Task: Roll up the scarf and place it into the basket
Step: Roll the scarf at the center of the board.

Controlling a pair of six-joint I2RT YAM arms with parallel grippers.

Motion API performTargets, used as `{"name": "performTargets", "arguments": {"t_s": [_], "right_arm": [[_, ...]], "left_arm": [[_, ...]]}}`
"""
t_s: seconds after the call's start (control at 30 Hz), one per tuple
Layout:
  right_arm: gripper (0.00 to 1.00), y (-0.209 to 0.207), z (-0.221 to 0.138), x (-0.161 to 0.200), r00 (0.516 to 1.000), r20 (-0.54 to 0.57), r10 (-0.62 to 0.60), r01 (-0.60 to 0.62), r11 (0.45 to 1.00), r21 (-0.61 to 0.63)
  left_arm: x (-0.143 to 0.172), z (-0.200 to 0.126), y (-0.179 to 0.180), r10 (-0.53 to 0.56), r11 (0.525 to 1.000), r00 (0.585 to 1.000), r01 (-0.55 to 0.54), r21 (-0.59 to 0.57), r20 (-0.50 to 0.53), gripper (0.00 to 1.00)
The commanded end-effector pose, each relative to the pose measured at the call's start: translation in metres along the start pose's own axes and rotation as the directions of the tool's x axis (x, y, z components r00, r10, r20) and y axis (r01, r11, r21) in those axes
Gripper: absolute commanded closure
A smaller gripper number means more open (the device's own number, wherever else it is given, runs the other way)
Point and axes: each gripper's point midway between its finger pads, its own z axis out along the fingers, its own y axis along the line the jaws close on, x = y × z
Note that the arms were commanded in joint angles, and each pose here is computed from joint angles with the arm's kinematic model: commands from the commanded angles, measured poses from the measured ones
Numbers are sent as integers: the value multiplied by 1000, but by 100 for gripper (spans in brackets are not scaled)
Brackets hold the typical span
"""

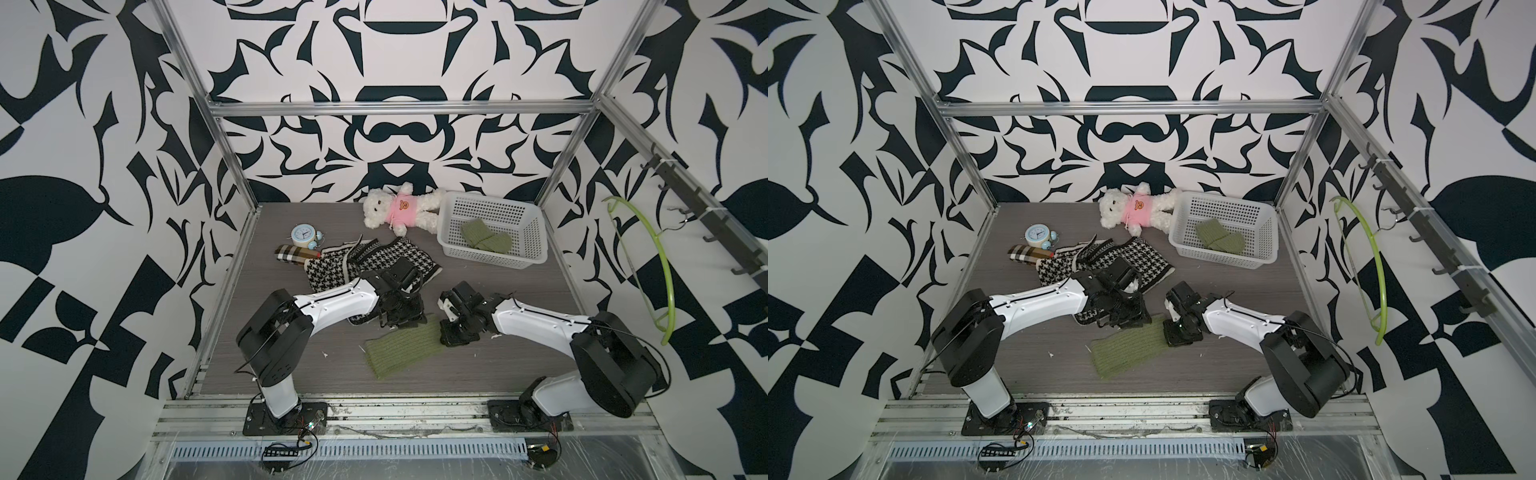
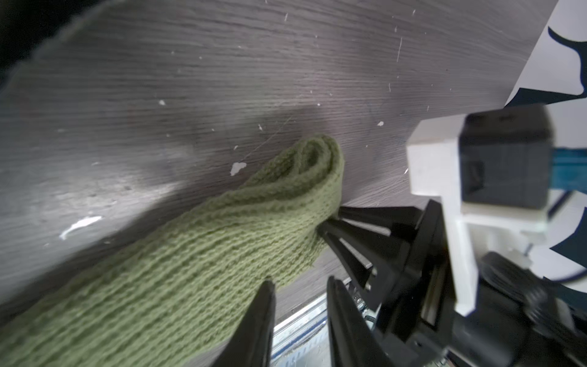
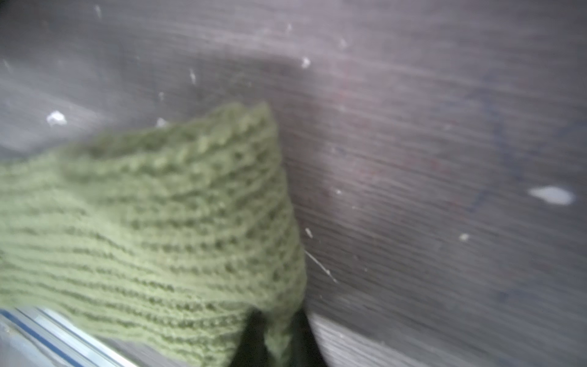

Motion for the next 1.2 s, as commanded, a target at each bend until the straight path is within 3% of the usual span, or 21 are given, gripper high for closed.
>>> {"name": "performTargets", "arguments": {"t_s": [0.0,0.2,0.47,0.77,0.97,1.17], "right_arm": [[100,-5,-2,4,999,1,37,-37,999,-3],[100,-19,-17,0,995,57,76,-80,994,72],[100,-13,-45,-8,995,97,24,-33,995,93],[100,40,-68,-12,990,137,-13,29,992,-121],[100,73,-50,-4,993,107,-52,74,974,-214],[100,73,-9,7,998,56,-26,37,976,-216]], "left_arm": [[8,10,4,5,1000,999,-4,9,-39,74],[21,32,23,-25,999,995,22,-37,-99,90],[20,57,32,-40,998,990,34,-50,-132,92],[27,68,49,-94,994,984,83,-73,-151,97],[26,64,52,-102,993,986,93,-71,-134,97],[23,59,56,-116,992,986,108,-69,-120,97]]}}
